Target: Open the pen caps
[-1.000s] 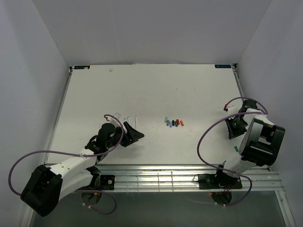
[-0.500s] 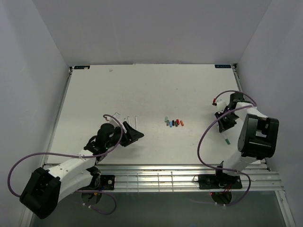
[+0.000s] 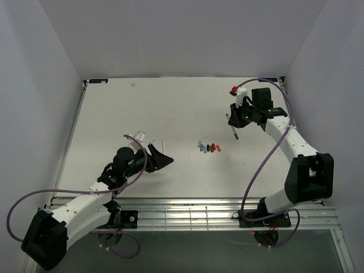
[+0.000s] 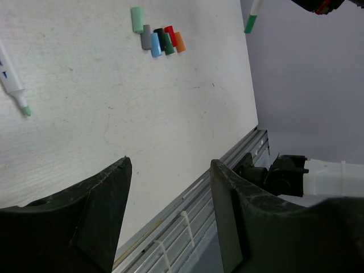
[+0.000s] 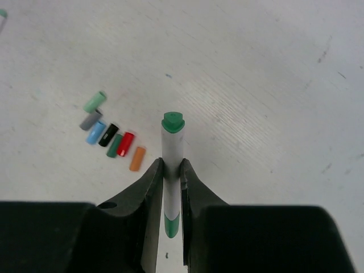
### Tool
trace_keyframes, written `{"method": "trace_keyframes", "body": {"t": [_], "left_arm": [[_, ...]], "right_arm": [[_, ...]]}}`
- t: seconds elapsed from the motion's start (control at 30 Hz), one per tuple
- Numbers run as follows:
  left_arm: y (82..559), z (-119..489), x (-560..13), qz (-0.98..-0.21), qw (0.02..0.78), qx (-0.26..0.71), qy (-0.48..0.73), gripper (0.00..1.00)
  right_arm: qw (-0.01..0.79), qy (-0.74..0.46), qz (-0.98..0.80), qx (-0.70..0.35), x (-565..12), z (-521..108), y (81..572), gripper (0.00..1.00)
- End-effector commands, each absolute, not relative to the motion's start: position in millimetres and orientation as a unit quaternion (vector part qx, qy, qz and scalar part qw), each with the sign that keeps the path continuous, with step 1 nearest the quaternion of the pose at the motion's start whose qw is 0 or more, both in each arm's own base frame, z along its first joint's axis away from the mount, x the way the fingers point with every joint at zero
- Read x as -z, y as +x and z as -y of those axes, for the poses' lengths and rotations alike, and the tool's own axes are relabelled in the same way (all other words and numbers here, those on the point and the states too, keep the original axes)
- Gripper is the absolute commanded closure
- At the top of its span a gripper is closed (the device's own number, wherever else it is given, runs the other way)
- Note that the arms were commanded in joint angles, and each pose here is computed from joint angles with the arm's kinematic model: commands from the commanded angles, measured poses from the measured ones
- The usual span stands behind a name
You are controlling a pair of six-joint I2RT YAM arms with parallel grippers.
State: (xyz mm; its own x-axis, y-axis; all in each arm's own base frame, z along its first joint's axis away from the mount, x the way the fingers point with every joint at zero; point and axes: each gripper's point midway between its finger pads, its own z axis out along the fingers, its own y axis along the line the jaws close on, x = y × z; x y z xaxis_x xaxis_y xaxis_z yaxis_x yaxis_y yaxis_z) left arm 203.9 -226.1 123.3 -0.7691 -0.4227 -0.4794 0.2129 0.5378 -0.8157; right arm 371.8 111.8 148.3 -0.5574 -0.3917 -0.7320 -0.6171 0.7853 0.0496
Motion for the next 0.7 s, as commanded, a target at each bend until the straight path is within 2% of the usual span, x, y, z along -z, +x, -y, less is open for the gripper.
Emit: {"method": "trace_keyframes", "body": {"t": [0.0,0.27,0.53,0.67], "left_arm": [[206,239,-171,-0.771,0.384,0.508,0.012,0.32],[221,256,-194,-0.762,0.385,0.518,0.042,0.32],[230,265,-187,-0.774,0.370,0.513,0.035,0.32],[231,264,-187,-0.774,0.375,0.509,0.037,0.32]], "right_arm": [[0.430,-0.285,-0.823,-0.238,-198,-162,375,0.92],[0.459,-0.346,-0.753,-0.320,-219,-240,322,0.92],[0.452,-0.330,-0.756,-0.339,-208,-256,310,0.92],[0.435,-0.259,-0.800,-0.323,-200,-250,319,0.92]]}}
